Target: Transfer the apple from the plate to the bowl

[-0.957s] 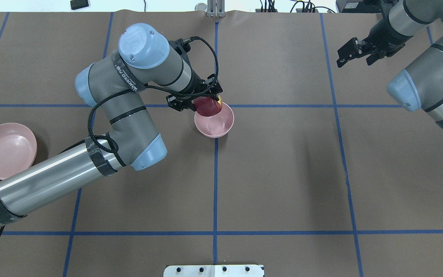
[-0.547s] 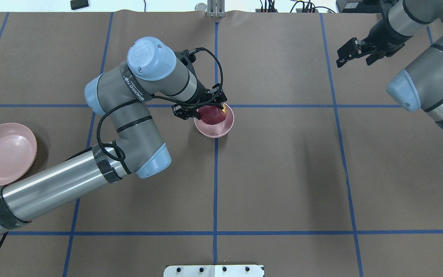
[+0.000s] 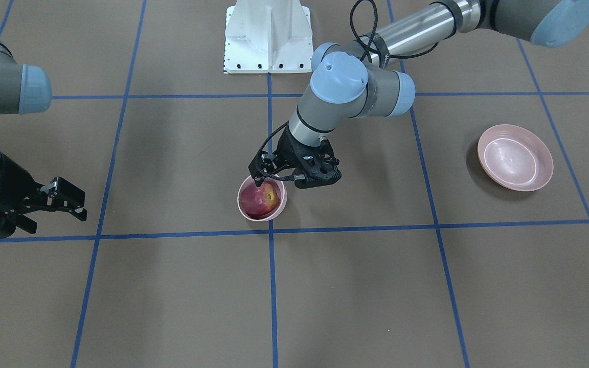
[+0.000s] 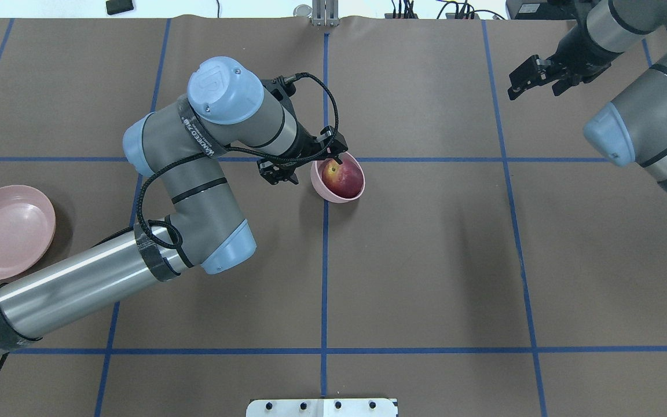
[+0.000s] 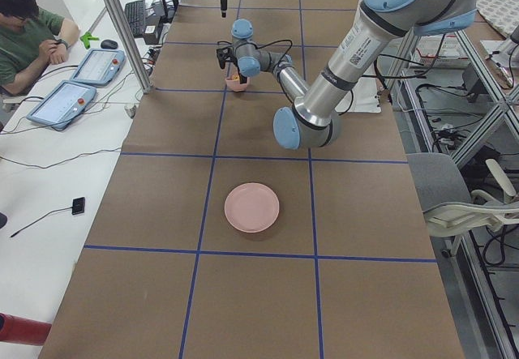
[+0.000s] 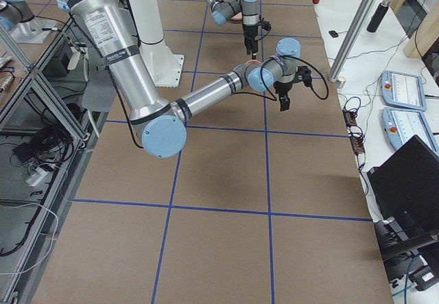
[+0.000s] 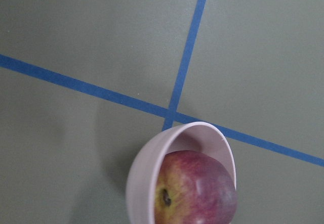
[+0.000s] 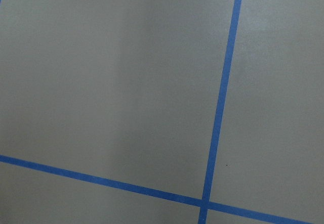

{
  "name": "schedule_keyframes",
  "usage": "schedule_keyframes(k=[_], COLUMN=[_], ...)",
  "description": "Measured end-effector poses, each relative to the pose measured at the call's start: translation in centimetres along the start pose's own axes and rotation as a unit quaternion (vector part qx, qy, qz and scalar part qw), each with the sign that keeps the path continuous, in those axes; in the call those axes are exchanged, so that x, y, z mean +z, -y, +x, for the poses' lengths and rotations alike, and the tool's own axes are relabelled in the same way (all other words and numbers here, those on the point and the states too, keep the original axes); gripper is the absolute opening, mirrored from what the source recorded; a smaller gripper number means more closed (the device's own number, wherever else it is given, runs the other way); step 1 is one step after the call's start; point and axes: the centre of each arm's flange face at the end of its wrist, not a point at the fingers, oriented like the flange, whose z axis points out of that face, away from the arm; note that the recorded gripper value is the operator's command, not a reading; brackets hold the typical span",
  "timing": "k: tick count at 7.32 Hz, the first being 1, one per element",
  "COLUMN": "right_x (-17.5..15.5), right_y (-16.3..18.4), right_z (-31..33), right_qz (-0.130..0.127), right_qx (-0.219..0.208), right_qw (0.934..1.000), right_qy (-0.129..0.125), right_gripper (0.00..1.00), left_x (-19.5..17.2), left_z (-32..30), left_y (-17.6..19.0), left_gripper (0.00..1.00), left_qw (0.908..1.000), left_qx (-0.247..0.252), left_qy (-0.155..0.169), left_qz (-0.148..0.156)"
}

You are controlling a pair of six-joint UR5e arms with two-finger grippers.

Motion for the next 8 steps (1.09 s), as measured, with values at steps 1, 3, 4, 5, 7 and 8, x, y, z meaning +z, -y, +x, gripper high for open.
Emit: schedule_keyframes(k=[1, 3, 4, 5, 7, 8], right_x=[-0.5, -2.0, -3.0, -3.7, -4.8, -4.9], right_y=[0.3, 0.7, 0.6, 0.0, -2.6, -4.3], right_z=[1.7, 5.2, 7.5, 10.2, 17.2, 20.5], right_qz=[0.002, 0.003, 0.004, 0.003, -0.013, -0.023], right_qx=[-0.01, 0.0, 0.016, 0.022, 0.003, -0.005], right_qw=[0.9999, 0.9997, 0.9993, 0.999, 0.9981, 0.9969], right_qy=[-0.007, -0.023, -0.032, -0.04, -0.06, -0.076], right_gripper=[1.0, 1.0, 1.0, 1.0, 1.0, 1.0], left_x=[-2.1, -7.2, -9.8, -12.7, -18.2, -20.5], left_z=[-0.7, -3.4, -6.3, -9.4, -16.2, -20.0], left_y=[0.7, 3.0, 4.2, 5.8, 9.4, 11.5], left_gripper=[0.98, 0.98, 0.98, 0.98, 0.98, 0.98], left_qw=[1.0, 0.9984, 0.9947, 0.9886, 0.9664, 0.9554], left_qx=[0.002, 0.043, 0.086, 0.125, 0.202, 0.223], left_qy=[0.004, 0.027, 0.044, 0.07, 0.151, 0.189], left_qz=[0.008, 0.026, 0.036, 0.047, 0.049, 0.045])
